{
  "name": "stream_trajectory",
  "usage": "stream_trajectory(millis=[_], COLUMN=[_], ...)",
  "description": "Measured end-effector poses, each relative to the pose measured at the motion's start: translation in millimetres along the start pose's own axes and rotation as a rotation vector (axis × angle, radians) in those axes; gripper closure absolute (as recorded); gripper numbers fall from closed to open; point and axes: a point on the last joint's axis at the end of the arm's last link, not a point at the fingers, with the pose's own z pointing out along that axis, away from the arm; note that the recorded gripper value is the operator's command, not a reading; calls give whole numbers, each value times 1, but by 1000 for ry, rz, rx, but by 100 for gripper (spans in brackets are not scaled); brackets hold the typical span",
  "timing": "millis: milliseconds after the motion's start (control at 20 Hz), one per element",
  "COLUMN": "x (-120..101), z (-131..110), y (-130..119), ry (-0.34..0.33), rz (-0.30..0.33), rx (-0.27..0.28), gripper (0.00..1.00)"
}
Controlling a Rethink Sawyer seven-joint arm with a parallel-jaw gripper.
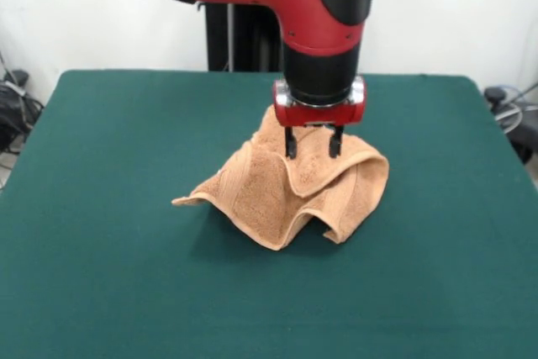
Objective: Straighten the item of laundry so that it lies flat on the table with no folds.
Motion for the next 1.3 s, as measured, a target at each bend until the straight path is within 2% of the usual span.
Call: stream_trajectory(millis=[300, 550, 800, 1050, 1300], x=[-6, -5, 1, 10, 18], z=[10, 12, 16, 28, 44], y=[28, 39, 38, 26, 10], ry=[-140, -146, -132, -117, -155], rz=[-79, -98, -94, -69, -49], rx=[48, 50, 45, 35, 32], gripper=[0, 0, 0, 0, 0])
